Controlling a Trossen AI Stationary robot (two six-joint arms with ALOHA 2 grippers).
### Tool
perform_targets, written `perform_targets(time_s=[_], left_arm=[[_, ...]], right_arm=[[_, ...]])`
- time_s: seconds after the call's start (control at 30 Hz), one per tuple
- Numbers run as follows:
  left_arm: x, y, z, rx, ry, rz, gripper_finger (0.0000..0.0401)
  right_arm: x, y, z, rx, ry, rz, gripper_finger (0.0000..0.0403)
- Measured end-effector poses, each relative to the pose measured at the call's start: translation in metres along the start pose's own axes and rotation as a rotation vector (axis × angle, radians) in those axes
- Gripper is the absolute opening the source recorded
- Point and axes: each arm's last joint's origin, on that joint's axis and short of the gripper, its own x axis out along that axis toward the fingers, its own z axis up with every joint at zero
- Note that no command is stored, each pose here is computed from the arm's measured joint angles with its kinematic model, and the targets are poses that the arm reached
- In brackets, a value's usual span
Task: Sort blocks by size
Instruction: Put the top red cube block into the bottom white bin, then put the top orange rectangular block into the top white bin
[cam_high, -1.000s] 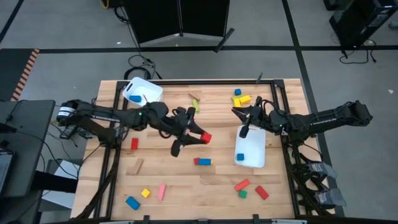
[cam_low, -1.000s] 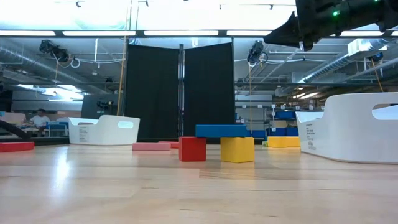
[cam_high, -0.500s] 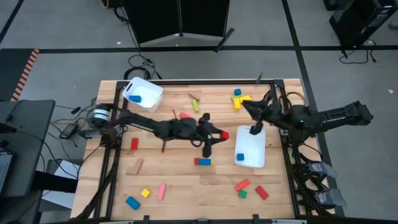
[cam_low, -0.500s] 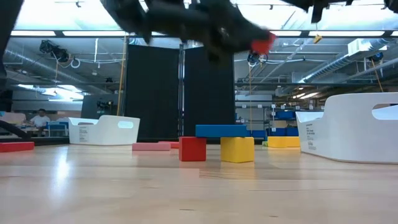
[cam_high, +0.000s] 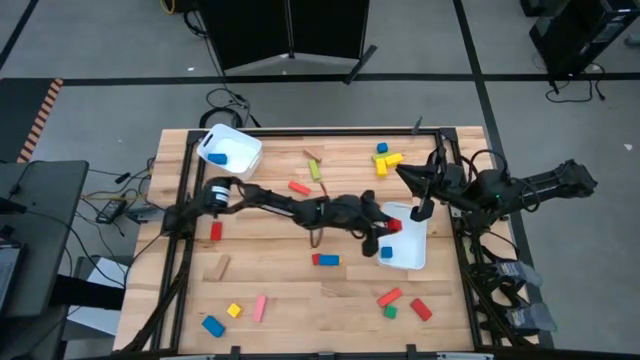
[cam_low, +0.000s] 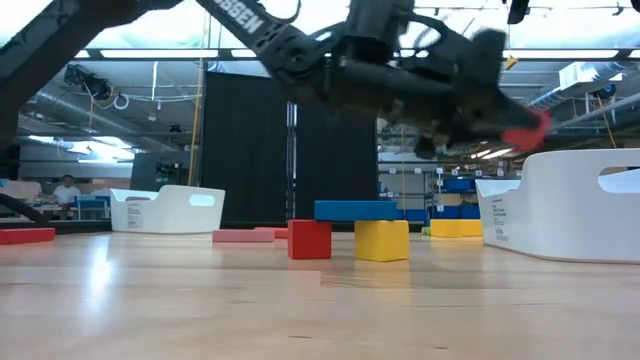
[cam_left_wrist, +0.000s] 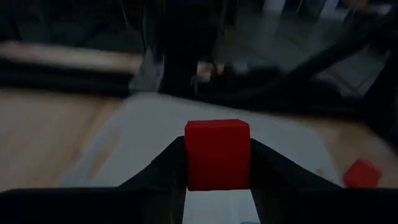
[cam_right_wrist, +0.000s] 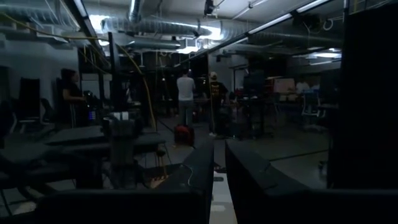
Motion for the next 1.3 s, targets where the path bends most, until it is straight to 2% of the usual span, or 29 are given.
perform_targets(time_s=[0.1,0.33,0.43,0.53,0.67,0.77,0.97,1.17,1.3], left_arm=[[0.01,0.001,-0.003,-0.012,0.068,0.008,0.0171],[0.012,0.0,-0.006,-0.041,0.119,-0.018,0.0298],[0.01,0.001,0.001,-0.076,0.099,-0.011,0.0322],[0.001,-0.001,0.01,-0.064,0.038,0.032,0.0319],[-0.031,-0.004,0.015,-0.043,-0.053,0.08,0.0288],[-0.069,-0.005,0.02,-0.047,-0.125,0.089,0.0261],[-0.153,-0.004,0.019,-0.058,-0.213,0.203,0.0227],[-0.229,-0.006,0.024,-0.071,-0.299,0.291,0.0223],[-0.271,-0.007,0.028,-0.071,-0.375,0.34,0.0223]], right_arm=[[0.0,0.0,0.001,0.007,-0.01,-0.001,0.0053],[0.0,0.0,0.002,0.014,-0.02,-0.002,0.0053],[0.0,0.0,0.002,0.016,-0.021,-0.002,0.0053],[0.0,0.0,0.002,0.028,-0.02,-0.002,0.0053],[0.002,0.001,0.0,0.022,-0.009,-0.001,0.0053],[0.005,0.003,-0.002,0.022,-0.009,-0.004,0.0053],[0.025,0.002,-0.018,0.029,0.022,-0.082,0.0053],[0.06,-0.001,-0.051,0.043,0.127,-0.172,0.0067],[0.095,0.0,-0.067,0.057,0.224,-0.121,0.0088]])
